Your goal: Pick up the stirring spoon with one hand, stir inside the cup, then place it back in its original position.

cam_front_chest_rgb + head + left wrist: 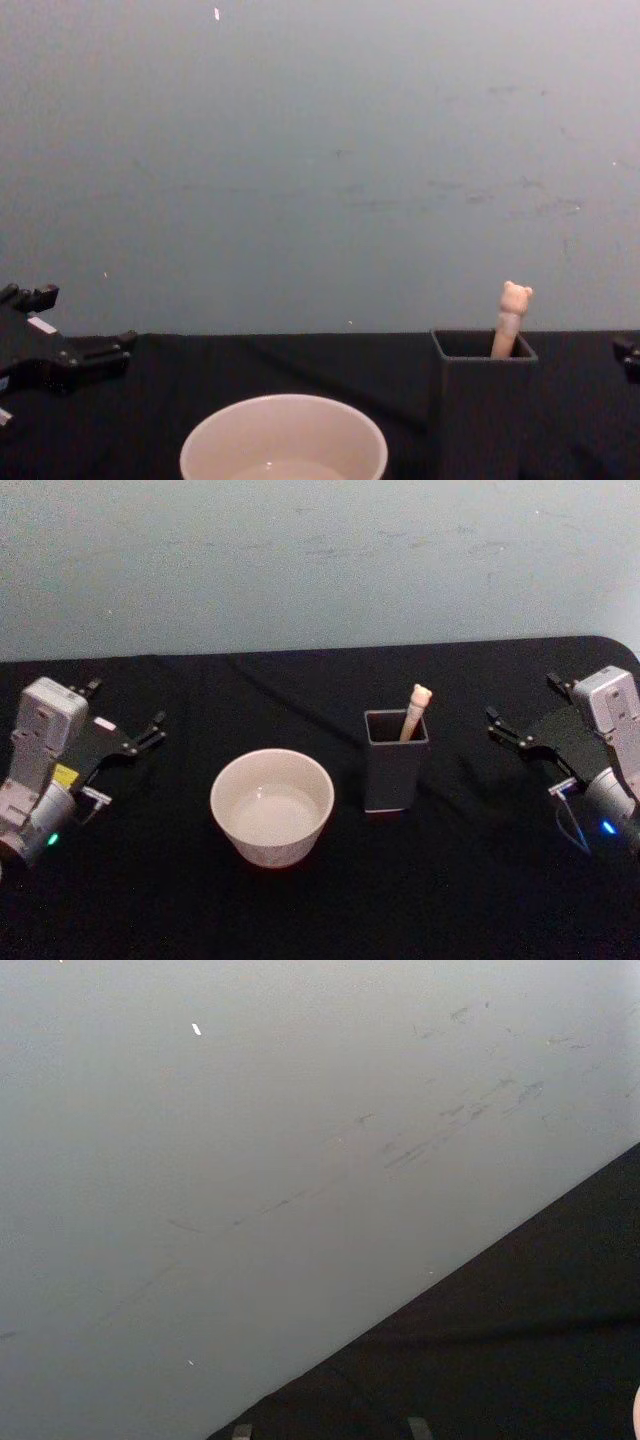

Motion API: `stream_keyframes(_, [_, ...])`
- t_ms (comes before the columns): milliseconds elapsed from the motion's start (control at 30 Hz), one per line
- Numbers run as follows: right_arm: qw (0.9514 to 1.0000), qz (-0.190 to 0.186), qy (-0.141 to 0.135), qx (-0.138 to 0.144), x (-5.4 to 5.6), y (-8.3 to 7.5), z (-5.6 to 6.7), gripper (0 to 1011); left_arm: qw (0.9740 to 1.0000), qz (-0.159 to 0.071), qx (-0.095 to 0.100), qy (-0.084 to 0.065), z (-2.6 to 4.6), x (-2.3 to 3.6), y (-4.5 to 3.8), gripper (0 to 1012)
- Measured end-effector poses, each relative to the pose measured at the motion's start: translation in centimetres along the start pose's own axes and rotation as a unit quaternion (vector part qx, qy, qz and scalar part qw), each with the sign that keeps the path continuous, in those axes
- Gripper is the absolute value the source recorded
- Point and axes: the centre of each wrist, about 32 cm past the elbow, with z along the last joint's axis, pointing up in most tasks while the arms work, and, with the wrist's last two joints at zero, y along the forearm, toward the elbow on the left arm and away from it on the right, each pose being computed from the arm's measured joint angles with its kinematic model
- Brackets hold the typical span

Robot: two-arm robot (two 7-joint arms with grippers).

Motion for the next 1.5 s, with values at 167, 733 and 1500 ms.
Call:
stream_keyframes(167, [1.0000,0.000,0.000,0.000,0.0,0.0,0.0,1002,1.0000,0.000,0.000,0.000,0.00,0.00,0.00,1002])
stream_keyframes(733, [1.0000,0.000,0.000,0.000,0.0,0.0,0.0,1002,1.0000,0.000,0.000,0.000,0.00,0.00,0.00,1001])
stream_keyframes(1500, [0.9866,0.099,0.126,0.029,1.6,-1.0,2.7,1002,1.0000,0.000,0.000,0.000,0.00,0.00,0.00,1001])
